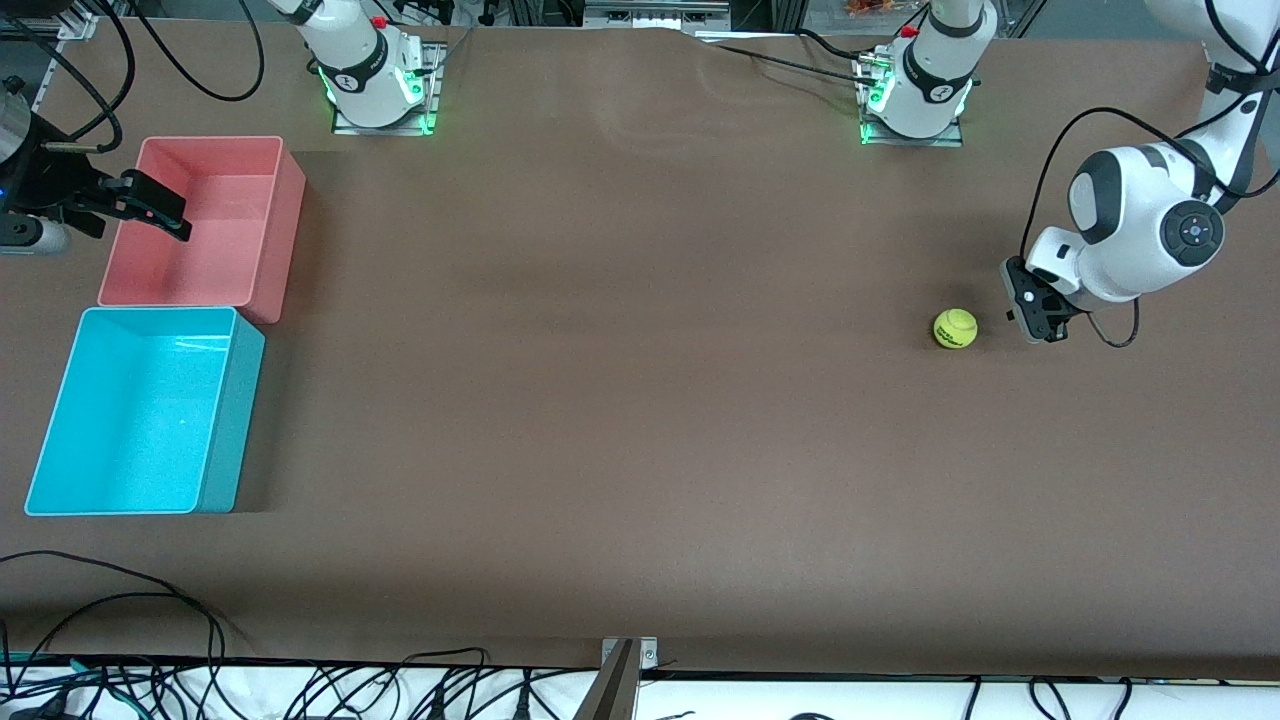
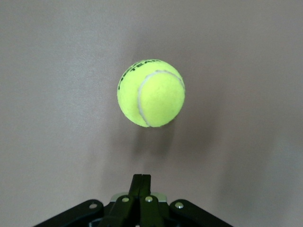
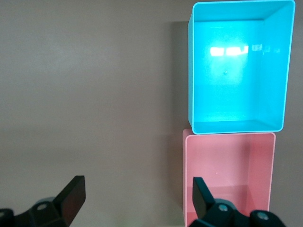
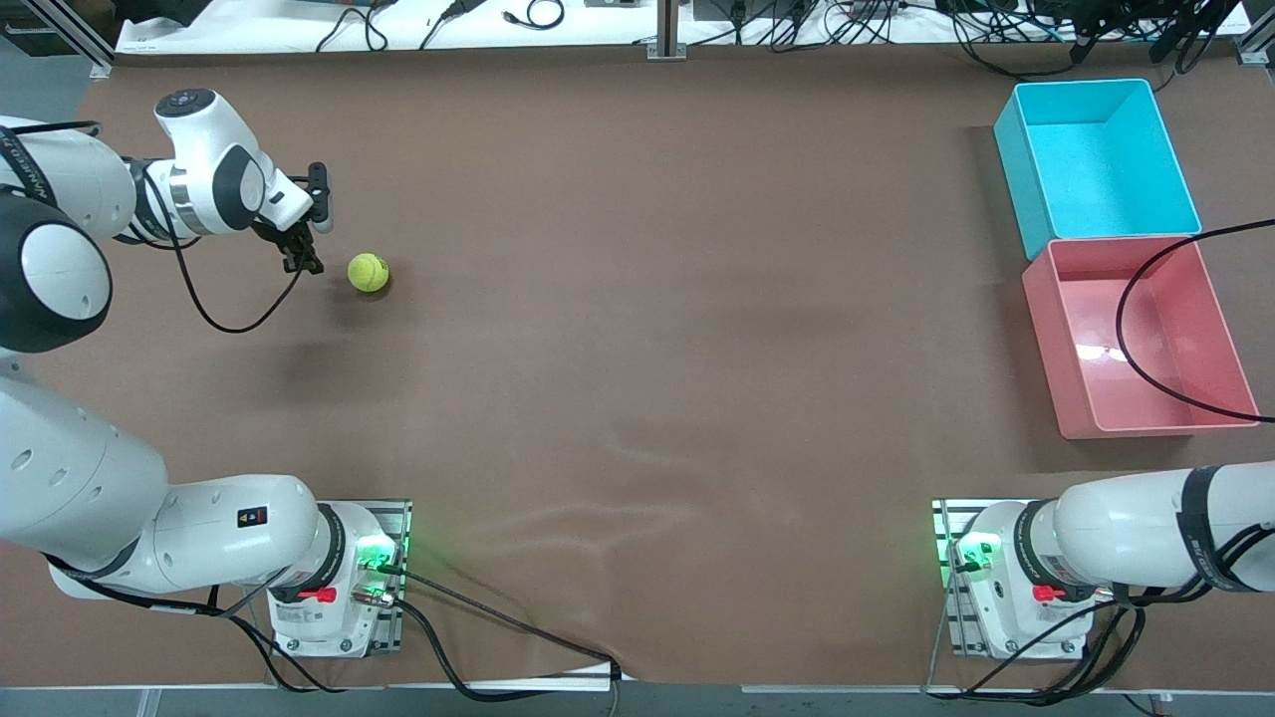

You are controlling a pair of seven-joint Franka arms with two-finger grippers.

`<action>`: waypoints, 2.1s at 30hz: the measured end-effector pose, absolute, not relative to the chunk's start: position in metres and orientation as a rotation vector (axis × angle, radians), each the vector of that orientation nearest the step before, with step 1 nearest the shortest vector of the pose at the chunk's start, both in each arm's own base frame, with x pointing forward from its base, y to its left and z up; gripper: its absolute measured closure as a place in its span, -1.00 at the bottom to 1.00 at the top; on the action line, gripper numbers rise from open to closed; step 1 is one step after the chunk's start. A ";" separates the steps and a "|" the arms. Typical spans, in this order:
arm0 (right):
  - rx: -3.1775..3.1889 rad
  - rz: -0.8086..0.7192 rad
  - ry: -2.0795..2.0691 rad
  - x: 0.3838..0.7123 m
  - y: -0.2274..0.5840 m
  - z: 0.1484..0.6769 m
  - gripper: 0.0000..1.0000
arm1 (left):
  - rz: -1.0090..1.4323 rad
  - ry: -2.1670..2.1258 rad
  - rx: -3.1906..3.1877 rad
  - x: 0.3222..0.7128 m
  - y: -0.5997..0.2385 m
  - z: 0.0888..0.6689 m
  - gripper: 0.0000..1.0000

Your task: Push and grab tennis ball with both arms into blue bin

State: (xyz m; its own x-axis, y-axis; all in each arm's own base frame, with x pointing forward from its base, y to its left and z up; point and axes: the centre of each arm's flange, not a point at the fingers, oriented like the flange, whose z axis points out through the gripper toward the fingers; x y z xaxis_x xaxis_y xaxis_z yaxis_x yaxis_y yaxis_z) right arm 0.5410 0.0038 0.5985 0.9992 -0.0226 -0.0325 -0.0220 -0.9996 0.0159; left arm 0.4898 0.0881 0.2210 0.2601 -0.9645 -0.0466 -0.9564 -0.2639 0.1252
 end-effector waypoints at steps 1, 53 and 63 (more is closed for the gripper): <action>3.125 -0.051 -0.035 0.541 0.004 0.599 -1.00 | -0.175 -1.860 2.435 0.490 0.088 0.219 0.98; 3.125 -0.052 -0.035 0.541 0.004 0.598 -1.00 | -0.073 -1.608 2.479 0.496 -0.030 0.187 0.98; 3.125 -0.052 -0.035 0.541 0.004 0.598 -1.00 | -0.054 -1.592 2.495 0.500 -0.052 0.194 0.98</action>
State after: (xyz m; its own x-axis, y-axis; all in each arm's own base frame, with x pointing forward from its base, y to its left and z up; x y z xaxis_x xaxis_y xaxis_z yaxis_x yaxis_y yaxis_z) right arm 0.5410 0.0038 0.5984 0.9992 -0.0227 -0.0330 -0.0222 -0.9996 0.0160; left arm 0.5001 -0.0520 0.1935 0.4257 -0.9025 0.0663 -0.8959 -0.4100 0.1714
